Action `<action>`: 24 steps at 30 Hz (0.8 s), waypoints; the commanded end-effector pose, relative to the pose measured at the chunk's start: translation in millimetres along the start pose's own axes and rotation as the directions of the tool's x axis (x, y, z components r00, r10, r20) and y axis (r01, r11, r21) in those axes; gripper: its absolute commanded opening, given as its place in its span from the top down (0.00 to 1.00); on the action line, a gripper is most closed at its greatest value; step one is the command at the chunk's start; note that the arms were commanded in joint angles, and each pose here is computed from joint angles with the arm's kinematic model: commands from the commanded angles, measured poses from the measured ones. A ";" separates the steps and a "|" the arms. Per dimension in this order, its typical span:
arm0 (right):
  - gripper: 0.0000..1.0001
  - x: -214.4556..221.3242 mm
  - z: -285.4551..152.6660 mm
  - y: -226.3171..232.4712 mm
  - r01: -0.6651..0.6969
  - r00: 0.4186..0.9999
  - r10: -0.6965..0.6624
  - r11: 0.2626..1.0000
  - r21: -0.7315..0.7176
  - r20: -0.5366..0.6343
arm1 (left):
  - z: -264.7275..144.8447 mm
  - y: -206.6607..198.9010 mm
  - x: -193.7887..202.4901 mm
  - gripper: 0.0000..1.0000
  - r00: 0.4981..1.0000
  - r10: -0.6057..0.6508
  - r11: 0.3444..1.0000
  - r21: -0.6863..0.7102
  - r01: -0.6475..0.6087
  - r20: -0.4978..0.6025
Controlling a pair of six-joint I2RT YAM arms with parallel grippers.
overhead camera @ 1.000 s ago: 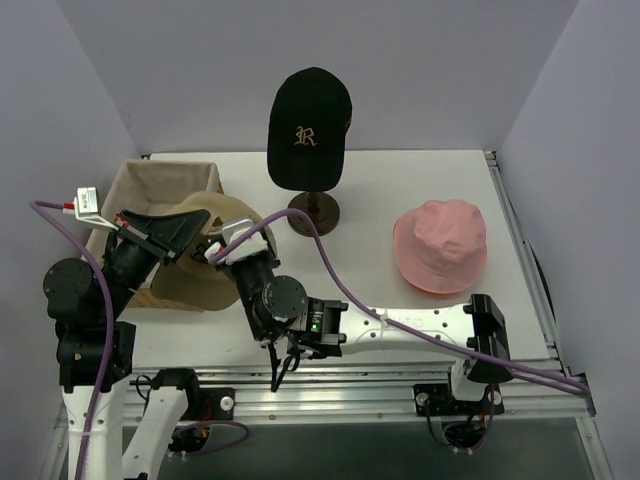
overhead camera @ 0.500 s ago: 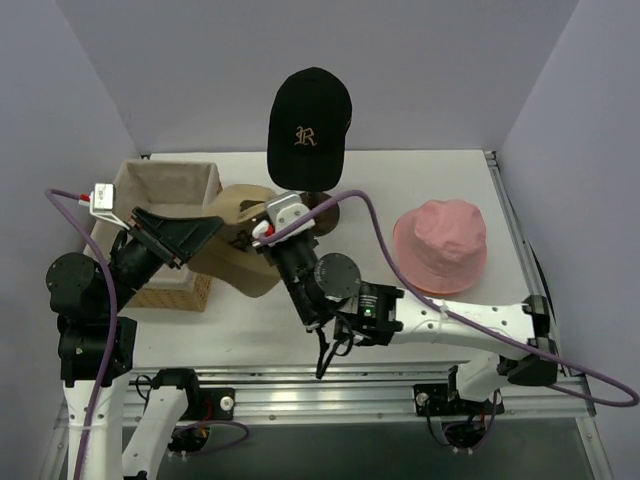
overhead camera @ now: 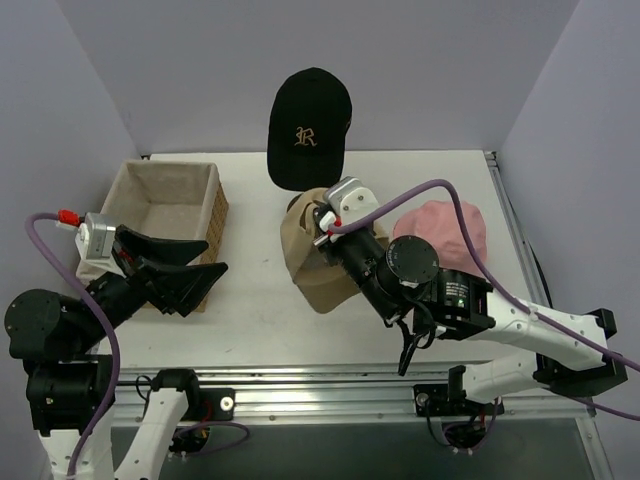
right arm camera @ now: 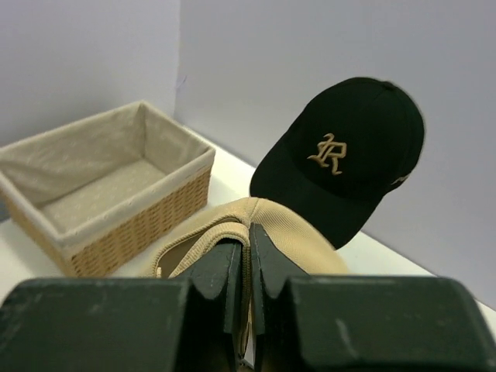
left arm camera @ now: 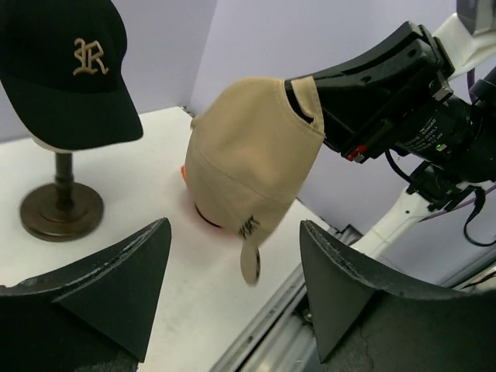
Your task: Stack the hats
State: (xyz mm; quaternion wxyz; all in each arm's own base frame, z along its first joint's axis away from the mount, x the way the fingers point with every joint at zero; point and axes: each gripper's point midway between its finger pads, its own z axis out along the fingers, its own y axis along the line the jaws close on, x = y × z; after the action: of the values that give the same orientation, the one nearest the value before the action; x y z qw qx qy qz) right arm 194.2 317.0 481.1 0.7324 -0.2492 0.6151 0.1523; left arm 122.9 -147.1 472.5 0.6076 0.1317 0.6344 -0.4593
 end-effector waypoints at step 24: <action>1.00 76.7 9.1 2.4 -0.179 0.963 0.158 0.981 -0.077 -0.219 | 82.5 52.3 46.0 0.14 0.924 0.302 0.953 0.102 -0.286 -0.235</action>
State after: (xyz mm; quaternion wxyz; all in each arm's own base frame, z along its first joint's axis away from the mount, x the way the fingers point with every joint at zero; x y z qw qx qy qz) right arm 210.1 334.2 382.4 0.6224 -0.2934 0.7021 0.1831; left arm 185.0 -188.5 427.8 0.5678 0.2853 0.6556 -0.4080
